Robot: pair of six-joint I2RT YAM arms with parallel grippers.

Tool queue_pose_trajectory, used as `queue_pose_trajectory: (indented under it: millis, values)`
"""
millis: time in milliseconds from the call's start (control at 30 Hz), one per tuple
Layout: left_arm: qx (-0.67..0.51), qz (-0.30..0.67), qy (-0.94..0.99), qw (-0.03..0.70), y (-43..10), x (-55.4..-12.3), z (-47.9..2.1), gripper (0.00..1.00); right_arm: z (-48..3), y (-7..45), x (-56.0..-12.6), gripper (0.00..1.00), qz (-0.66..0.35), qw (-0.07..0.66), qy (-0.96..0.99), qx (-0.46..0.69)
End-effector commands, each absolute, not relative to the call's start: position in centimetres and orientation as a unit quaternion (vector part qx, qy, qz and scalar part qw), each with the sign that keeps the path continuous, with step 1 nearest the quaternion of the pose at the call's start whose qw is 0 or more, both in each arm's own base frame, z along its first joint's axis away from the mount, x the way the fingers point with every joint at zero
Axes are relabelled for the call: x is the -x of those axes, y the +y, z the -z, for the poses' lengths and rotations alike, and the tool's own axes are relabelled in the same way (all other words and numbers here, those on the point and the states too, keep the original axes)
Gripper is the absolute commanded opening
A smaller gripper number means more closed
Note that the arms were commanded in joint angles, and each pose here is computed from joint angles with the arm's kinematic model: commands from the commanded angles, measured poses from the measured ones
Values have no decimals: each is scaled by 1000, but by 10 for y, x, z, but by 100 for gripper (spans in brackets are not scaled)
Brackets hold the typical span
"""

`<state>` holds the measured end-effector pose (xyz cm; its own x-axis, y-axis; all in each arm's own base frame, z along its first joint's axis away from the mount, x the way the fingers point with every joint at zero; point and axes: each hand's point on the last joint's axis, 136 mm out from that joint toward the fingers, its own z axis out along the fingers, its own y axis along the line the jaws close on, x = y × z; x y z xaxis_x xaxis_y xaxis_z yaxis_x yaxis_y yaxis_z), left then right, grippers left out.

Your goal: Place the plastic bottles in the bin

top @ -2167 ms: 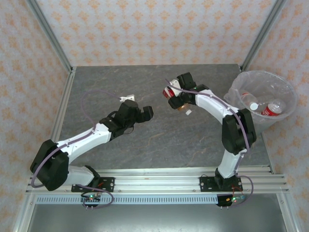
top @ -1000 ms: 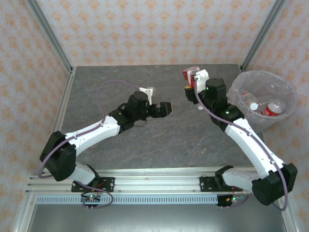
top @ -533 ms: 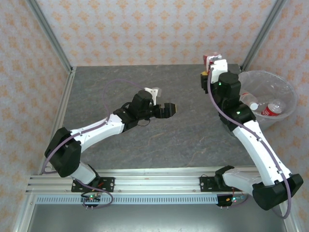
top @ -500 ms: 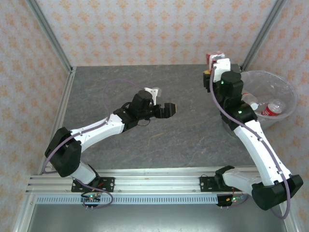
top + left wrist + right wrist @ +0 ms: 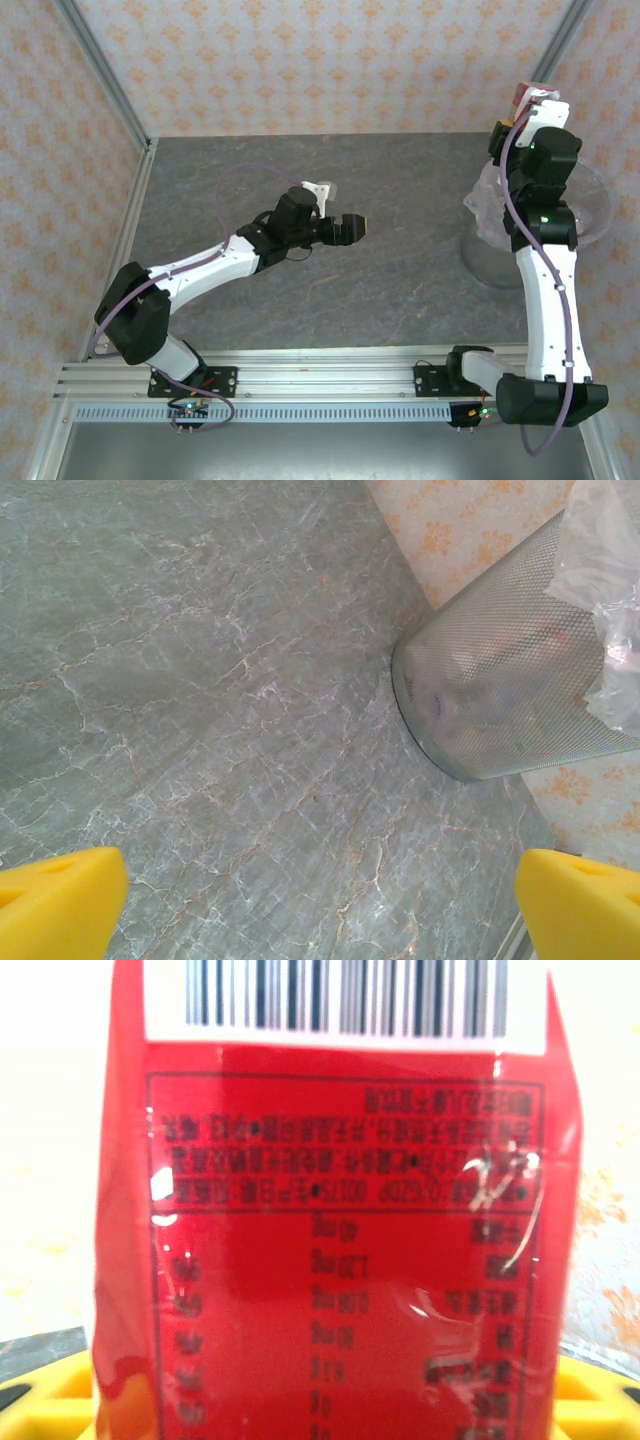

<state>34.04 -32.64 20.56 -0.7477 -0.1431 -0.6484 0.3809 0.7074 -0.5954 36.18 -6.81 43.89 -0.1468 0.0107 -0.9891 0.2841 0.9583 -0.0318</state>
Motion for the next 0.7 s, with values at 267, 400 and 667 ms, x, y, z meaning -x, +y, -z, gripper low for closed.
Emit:
queue_pose_trajectory:
  millis: [267,400,667]
  values:
    - [-69,353,851,383,-316,-343,-218,100,-399,-152,-353,54,214,537,802,-152]
    - [-80,341,852,389,-315,-344,-222,100,-386,-173,-355,57,263,500,809,-161]
    - [-50,325,850,412,-301,-348,-226,100,-363,-191,-356,66,304,451,822,-169]
